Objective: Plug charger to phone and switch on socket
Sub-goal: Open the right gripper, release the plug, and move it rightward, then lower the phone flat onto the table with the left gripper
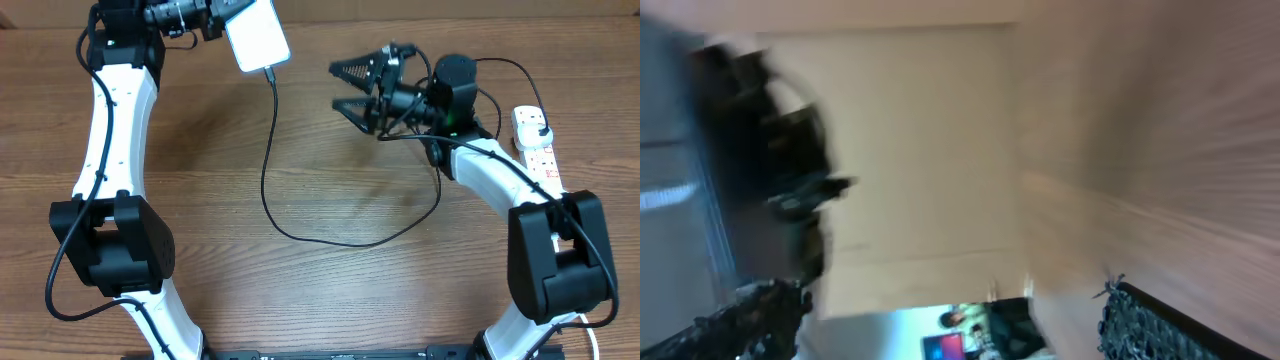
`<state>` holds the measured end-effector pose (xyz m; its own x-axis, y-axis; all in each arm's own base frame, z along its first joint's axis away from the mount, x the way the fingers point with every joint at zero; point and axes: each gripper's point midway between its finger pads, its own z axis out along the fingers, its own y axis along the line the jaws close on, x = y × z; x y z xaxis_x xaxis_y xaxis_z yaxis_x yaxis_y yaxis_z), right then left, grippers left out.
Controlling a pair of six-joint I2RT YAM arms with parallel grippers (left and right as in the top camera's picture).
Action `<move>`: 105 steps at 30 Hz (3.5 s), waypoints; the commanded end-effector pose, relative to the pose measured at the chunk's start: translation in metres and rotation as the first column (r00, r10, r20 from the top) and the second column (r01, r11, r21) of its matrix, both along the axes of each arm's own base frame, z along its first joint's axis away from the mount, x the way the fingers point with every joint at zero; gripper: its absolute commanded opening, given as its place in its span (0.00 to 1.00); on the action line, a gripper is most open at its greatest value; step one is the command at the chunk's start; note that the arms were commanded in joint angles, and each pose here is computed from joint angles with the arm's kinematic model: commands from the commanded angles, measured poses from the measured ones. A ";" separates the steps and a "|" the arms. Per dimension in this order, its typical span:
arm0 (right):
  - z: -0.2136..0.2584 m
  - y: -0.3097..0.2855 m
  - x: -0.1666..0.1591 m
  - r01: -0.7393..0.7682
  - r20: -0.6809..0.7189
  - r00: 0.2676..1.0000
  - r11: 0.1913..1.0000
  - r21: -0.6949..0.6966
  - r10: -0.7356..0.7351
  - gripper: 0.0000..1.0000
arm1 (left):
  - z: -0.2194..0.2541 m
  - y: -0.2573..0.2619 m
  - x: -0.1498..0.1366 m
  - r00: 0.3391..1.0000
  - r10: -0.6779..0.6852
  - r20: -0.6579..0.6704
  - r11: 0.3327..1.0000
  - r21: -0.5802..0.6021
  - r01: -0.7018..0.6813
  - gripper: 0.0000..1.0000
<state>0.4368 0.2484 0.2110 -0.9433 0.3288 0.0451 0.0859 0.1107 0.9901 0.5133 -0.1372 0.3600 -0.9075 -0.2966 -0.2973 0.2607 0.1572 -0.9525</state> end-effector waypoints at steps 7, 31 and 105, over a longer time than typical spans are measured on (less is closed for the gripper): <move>-0.091 -0.079 0.002 0.135 -0.049 0.984 0.898 -0.419 -0.171 0.97 | -0.031 -0.002 -0.003 0.999 0.020 0.032 0.993 0.118 -0.024 0.04; 0.002 -0.178 -0.061 0.389 0.209 0.913 0.597 -0.701 -0.349 0.99 | -0.260 -0.124 -0.042 0.937 -0.111 -0.331 0.852 0.455 0.261 0.04; -0.011 -0.175 -0.081 0.298 0.165 0.949 0.592 -0.749 -0.268 1.00 | -0.364 -0.131 -0.033 0.902 0.057 -0.429 0.776 0.587 0.230 0.40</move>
